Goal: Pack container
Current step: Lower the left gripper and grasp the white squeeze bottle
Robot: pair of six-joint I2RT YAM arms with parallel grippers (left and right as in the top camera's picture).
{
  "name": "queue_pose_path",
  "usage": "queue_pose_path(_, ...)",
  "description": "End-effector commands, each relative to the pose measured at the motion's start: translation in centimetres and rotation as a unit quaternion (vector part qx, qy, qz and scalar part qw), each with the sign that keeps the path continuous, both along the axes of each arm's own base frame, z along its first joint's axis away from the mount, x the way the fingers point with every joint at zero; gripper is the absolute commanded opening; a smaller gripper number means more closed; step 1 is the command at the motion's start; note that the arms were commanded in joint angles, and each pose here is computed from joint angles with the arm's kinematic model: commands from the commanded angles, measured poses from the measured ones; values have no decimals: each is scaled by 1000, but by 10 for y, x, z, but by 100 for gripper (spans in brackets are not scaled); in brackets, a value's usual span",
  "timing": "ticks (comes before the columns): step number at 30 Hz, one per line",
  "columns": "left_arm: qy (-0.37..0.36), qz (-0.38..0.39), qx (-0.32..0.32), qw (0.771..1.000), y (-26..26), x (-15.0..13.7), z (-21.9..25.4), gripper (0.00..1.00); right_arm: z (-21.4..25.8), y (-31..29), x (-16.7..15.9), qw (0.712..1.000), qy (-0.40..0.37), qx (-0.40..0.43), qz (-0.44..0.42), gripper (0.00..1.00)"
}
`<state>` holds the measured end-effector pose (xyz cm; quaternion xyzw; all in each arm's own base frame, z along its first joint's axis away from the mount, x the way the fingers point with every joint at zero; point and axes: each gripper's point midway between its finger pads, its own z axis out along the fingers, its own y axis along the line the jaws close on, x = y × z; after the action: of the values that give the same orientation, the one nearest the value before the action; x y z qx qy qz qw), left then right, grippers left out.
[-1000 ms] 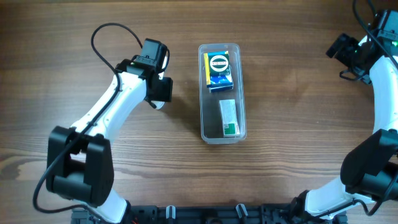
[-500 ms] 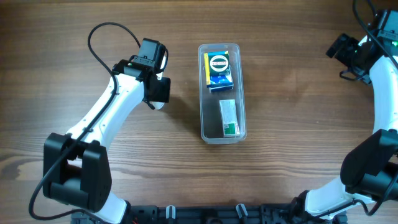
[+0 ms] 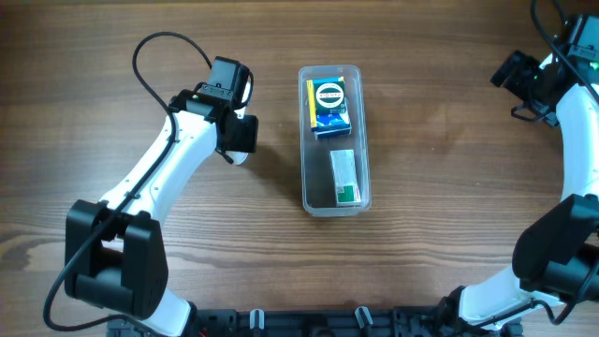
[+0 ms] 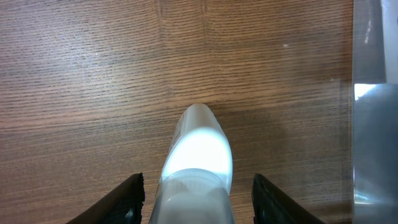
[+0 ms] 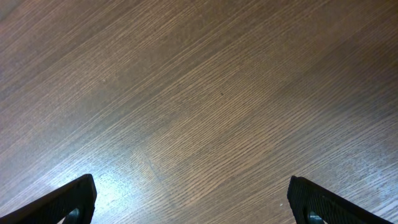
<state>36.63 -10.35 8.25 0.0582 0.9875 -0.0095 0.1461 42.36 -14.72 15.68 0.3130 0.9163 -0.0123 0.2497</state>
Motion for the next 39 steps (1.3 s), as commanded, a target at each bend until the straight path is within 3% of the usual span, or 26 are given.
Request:
queue_pose_path(1,-3,-24,-1,1000,-2,4,-1,56,-2,1,0,1000,2,1,6,100)
queue_pose_path(18,20,-30,-13,999,-7,1,-15,56,-2,1,0,1000,2,1,6,100)
queue_pose_path(31,20,-29,-13,999,-7,1,-15,39,-2,1,0,1000,2,1,6,100)
queue_pose_path(39,17,-24,-3,1000,-3,2,-15,35,-2,1,0,1000,2,1,6,100)
